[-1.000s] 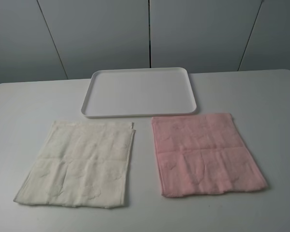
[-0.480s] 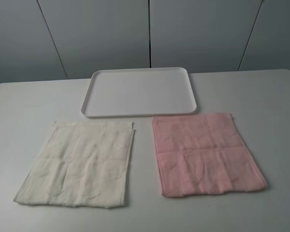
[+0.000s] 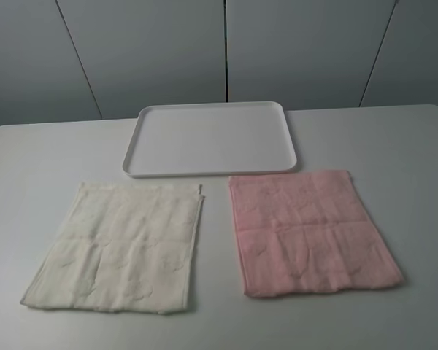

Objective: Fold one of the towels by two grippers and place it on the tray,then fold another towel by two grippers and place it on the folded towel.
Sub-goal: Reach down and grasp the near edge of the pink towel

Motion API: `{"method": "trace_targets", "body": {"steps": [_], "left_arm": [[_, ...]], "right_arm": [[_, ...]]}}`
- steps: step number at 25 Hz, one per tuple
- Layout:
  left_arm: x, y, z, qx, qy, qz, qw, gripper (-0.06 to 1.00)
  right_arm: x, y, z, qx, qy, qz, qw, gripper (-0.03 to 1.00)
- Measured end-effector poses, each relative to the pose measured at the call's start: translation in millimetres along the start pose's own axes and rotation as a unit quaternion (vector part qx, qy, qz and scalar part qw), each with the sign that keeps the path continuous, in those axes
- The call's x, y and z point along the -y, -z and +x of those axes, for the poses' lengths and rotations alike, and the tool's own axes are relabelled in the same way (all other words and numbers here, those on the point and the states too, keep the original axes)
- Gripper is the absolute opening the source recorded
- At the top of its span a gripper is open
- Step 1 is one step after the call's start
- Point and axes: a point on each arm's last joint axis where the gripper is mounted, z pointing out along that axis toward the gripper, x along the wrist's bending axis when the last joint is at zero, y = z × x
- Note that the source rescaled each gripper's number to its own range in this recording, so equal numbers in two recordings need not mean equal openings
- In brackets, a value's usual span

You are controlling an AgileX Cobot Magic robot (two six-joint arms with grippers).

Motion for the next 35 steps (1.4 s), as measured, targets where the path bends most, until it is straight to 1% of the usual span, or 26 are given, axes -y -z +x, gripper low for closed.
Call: {"method": "trace_targets", "body": {"steps": [3, 5, 7, 9, 11, 13, 16, 19, 21, 23, 27, 30, 33, 34, 35], "left_arm": [[-19, -33, 8, 0.041, -0.008, 0.024, 0.999, 1.0], [-28, -56, 13, 0.066, -0.016, 0.037, 0.997, 1.0], [-37, -75, 12, 0.083, -0.04, 0.044, 0.995, 1.0], [-45, -95, 5, 0.102, -0.072, 0.049, 0.991, 1.0], [-53, -112, -11, 0.126, -0.105, 0.047, 0.985, 1.0], [-59, -130, -30, 0.146, -0.144, 0.054, 0.977, 1.0], [-62, -155, -64, 0.177, -0.215, 0.077, 0.957, 1.0], [-62, -178, -97, 0.205, -0.266, 0.094, 0.937, 1.0], [-59, -190, -116, 0.218, -0.297, 0.105, 0.924, 1.0], [-53, -203, -134, 0.229, -0.33, 0.12, 0.908, 1.0], [-36, -225, -162, 0.241, -0.384, 0.15, 0.879, 1.0], [-19, -239, -179, 0.251, -0.413, 0.176, 0.857, 1.0], [-3, -250, -193, 0.262, -0.428, 0.196, 0.843, 1.0], [1, -253, -197, 0.265, -0.432, 0.201, 0.838, 1.0], [6, -255, -202, 0.268, -0.436, 0.205, 0.834, 1.0]], "right_arm": [[-16, -21, -7, -0.01, 0.029, 0.045, 0.999, 1.0], [-27, -35, -12, -0.016, 0.037, 0.071, 0.997, 1.0], [-38, -47, -17, -0.019, 0.042, 0.083, 0.995, 1.0], [-47, -62, -20, -0.026, 0.054, 0.097, 0.993, 1.0], [-51, -76, -20, -0.034, 0.089, 0.118, 0.988, 1.0], [-49, -92, -20, -0.037, 0.128, 0.149, 0.98, 1.0], [-45, -114, -19, -0.036, 0.184, 0.199, 0.962, 1.0], [-41, -130, -18, -0.036, 0.223, 0.232, 0.946, 1.0], [-39, -137, -18, -0.035, 0.25, 0.249, 0.935, 1.0], [-37, -144, -21, -0.037, 0.278, 0.262, 0.923, 1.0], [-34, -150, -21, -0.056, 0.336, 0.273, 0.9, 1.0], [-23, -153, -21, -0.079, 0.383, 0.284, 0.875, 1.0], [-7, -154, -20, -0.111, 0.436, 0.303, 0.84, 1.0], [-2, -154, -20, -0.119, 0.446, 0.309, 0.831, 1.0], [3, -156, -20, -0.124, 0.455, 0.31, 0.826, 1.0]]}}
